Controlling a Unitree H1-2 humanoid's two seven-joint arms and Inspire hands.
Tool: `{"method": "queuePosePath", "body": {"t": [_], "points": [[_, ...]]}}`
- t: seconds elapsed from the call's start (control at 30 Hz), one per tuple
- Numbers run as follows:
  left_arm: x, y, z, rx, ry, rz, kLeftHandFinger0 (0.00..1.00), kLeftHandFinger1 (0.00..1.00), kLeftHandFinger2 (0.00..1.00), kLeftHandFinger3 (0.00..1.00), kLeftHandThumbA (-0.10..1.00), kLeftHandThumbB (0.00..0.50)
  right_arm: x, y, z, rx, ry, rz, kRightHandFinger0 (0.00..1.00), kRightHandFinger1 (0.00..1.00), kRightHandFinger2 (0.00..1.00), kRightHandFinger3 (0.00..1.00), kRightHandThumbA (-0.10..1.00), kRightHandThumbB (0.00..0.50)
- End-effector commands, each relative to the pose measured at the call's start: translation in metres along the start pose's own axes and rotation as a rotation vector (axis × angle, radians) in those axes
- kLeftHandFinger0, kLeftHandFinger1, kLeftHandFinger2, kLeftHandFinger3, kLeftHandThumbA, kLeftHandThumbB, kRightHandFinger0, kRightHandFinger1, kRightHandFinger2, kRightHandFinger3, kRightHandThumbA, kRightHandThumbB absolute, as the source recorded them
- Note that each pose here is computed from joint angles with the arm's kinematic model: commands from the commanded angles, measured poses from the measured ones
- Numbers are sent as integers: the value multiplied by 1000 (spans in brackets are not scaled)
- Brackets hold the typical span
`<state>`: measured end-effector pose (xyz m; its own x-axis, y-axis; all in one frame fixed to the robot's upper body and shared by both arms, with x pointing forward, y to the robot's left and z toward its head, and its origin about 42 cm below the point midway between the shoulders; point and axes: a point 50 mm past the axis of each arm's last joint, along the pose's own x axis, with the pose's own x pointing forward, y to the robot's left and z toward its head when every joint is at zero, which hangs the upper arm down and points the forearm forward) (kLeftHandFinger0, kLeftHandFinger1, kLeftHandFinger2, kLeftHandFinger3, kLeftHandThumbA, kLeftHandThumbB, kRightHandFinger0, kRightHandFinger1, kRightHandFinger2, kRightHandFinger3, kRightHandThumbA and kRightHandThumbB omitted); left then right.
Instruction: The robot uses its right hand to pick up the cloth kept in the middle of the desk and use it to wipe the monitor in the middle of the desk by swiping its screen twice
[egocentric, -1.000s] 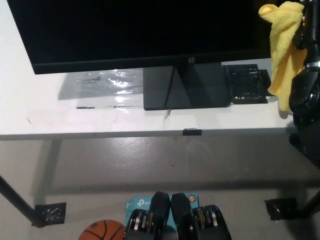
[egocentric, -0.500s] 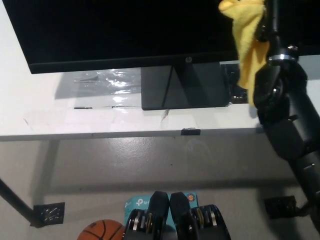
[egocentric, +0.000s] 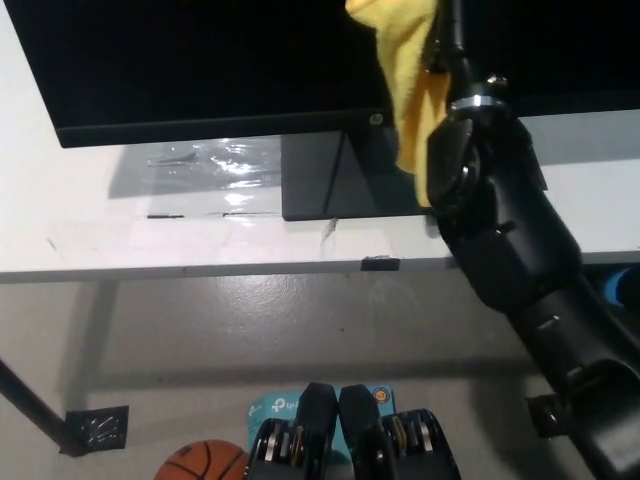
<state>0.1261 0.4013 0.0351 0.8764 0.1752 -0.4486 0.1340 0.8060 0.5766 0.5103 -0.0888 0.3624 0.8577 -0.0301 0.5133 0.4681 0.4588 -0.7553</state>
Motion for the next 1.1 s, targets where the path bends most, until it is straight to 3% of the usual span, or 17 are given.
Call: {"method": "queuePosePath", "body": {"t": [0.0,0.03,0.07,0.17,0.27,0.33,0.37,0.43,0.5,0.6,0.7,0.73,0.8,0.87,0.97,1.0,1.07], "points": [[-6,6,8,11,-21,16,532,544,687,912,237,0,22,-16,61,63,-118,-43,0,45,464,262,-100,188],[-5,5,7,10,-24,16,538,545,684,910,223,0,25,-16,68,58,-129,-44,0,19,434,250,-100,201],[-4,5,5,11,-26,14,534,541,675,906,226,2,25,-15,73,60,-137,-47,0,2,407,188,-100,165],[-6,5,8,11,-21,7,563,565,698,926,263,2,29,-13,90,67,-162,-58,0,1,429,211,-100,96],[-4,5,7,7,-33,13,542,551,684,914,265,6,34,-14,109,66,-176,-50,0,3,445,527,-100,32],[-6,5,6,4,-28,10,548,557,687,910,260,5,34,-13,114,66,-176,-44,0,3,446,561,-100,13],[-6,5,6,9,-21,10,540,546,687,913,264,3,35,-14,121,82,-184,-41,0,0,432,540,-100,67],[-5,5,3,13,-32,10,537,544,684,914,258,0,37,-14,127,93,-187,-33,0,0,429,549,-100,95],[-5,5,2,15,-29,10,541,549,686,914,272,7,36,-13,130,103,-197,-36,0,0,412,531,-100,89],[-4,6,3,26,-27,9,544,552,693,915,296,6,26,-6,143,125,-220,-16,0,0,389,470,-100,17],[-3,6,5,20,-37,12,505,517,664,890,280,8,17,-1,153,147,-248,-3,0,0,389,456,-100,40],[-3,6,4,16,-33,8,510,523,668,891,279,4,13,1,157,154,-267,-10,0,0,378,440,-100,65],[-2,5,4,23,-38,9,514,527,672,891,281,4,7,4,164,166,-285,-12,0,0,334,385,-100,185],[-1,6,4,33,-38,9,523,536,683,899,277,0,-2,9,169,199,-295,12,0,0,336,367,-100,235],[0,5,6,19,-33,7,527,538,684,906,280,7,-4,10,167,197,-295,23,0,0,402,465,-100,212],[-3,7,7,16,-29,13,530,540,681,910,275,2,-5,14,161,177,-294,14,0,0,410,501,-100,138],[-5,7,6,9,-24,13,544,552,691,917,264,0,-6,15,156,161,-300,-2,0,0,431,559,-100,91]]}}
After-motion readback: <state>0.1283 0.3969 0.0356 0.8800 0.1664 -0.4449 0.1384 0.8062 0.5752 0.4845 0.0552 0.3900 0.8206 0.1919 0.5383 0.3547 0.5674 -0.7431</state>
